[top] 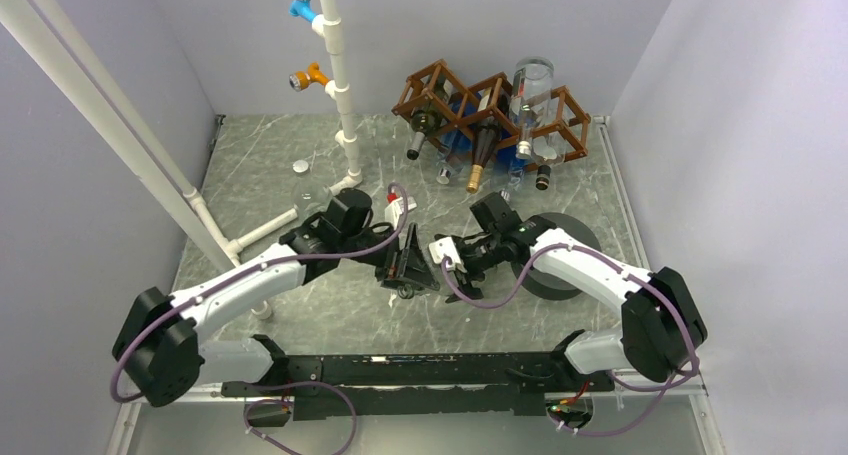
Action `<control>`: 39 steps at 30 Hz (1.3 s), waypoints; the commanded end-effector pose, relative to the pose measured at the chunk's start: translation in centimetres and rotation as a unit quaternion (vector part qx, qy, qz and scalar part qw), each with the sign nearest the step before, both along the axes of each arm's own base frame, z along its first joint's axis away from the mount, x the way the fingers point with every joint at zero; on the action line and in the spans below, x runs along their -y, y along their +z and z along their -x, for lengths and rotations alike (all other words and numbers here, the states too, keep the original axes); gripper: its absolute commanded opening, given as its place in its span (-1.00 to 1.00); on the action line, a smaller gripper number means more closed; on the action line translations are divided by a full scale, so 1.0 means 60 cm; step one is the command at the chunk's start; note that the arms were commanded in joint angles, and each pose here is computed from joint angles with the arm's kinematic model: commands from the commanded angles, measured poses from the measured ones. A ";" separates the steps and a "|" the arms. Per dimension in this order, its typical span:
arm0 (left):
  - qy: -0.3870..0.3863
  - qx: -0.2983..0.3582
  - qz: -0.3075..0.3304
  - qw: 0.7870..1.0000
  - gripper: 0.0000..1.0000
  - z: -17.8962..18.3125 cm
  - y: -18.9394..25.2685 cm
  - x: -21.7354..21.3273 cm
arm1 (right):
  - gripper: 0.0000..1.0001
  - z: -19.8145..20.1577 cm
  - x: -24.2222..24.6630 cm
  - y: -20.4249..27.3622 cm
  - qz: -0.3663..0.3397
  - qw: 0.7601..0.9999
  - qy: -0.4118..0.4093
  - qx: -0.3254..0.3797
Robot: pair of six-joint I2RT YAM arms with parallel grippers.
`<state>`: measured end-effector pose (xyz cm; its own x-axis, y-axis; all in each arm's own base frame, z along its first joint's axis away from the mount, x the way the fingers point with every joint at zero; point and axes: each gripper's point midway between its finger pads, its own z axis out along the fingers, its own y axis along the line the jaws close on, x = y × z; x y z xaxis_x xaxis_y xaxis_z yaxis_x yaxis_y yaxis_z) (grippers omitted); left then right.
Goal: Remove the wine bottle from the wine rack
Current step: Place the wine bottle at the center of the board.
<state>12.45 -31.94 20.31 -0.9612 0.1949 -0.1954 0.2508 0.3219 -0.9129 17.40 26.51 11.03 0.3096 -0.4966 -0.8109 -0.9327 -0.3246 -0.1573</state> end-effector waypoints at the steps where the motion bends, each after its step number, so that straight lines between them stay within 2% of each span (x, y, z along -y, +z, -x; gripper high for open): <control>1: -0.027 0.105 0.078 0.991 0.99 0.001 0.088 -0.002 | -0.73 -0.003 0.001 0.017 -0.015 1.000 -0.001 -0.002; 12: 0.017 0.174 0.073 0.982 0.99 -0.021 0.117 -0.025 | -0.74 -0.004 0.004 0.022 -0.026 1.000 -0.004 -0.015; 20: 0.054 0.241 0.073 0.966 0.99 -0.038 0.139 -0.037 | -0.75 -0.009 0.010 0.031 -0.039 0.999 -0.011 -0.026; 31: 0.162 0.385 0.113 0.902 0.99 -0.075 0.197 -0.076 | -0.75 -0.020 0.019 0.043 -0.056 0.997 -0.026 -0.041; 39: 0.221 0.436 0.119 0.864 0.99 -0.091 0.214 -0.106 | -0.76 -0.031 0.029 0.057 -0.075 0.995 -0.043 -0.055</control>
<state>16.61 -26.56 31.23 -0.5237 -0.2143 -0.8245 0.7480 0.3476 -0.5654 19.19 23.88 11.41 0.1696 -0.4975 -0.8508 -0.9751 -0.2098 -0.0717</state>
